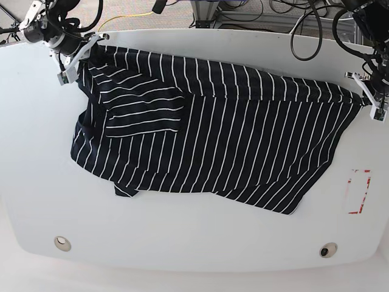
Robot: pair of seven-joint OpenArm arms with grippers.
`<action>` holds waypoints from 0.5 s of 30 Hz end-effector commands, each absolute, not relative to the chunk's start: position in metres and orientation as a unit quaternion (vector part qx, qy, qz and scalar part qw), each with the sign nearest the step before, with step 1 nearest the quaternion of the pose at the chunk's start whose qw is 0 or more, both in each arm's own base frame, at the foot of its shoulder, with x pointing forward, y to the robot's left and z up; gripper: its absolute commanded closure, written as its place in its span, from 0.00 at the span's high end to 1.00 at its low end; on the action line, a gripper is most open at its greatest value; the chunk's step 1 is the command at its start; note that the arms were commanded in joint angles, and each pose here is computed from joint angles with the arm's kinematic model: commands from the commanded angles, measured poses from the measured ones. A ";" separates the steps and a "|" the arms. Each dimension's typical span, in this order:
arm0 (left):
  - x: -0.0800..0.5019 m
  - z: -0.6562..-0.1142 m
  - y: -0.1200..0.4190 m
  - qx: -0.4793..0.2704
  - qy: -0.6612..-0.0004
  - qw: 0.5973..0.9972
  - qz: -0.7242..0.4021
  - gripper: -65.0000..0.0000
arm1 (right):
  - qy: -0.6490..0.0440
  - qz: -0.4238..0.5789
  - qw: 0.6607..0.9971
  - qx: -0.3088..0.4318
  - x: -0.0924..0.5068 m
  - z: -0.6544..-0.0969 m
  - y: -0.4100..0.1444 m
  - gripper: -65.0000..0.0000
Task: Fold the T-shirt properly
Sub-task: 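Lay the shirt flat, pulling both grippers apart along its edge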
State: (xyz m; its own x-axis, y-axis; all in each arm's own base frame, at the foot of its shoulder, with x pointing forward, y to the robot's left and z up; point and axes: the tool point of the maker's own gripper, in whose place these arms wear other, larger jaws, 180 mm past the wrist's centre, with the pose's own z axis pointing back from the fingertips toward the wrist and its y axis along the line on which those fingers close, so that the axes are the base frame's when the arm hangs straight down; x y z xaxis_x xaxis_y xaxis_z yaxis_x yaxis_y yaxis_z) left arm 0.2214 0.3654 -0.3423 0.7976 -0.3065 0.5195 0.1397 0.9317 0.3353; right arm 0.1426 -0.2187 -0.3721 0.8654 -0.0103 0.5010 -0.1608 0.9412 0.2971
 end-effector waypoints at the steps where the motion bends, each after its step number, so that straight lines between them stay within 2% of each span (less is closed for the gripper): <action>1: 0.226 -0.330 0.381 0.161 -0.301 0.932 -0.120 0.00 | -0.274 0.037 0.944 0.178 0.139 -0.362 -0.219 0.00; 10: 0.222 -0.340 0.384 0.152 -0.289 0.938 -0.114 0.00 | -0.261 0.010 0.943 0.206 0.109 -0.362 -0.217 0.00; 15: 0.224 -0.343 0.379 0.147 -0.287 0.939 -0.121 0.00 | -0.251 0.011 0.948 0.197 0.106 -0.367 -0.219 0.00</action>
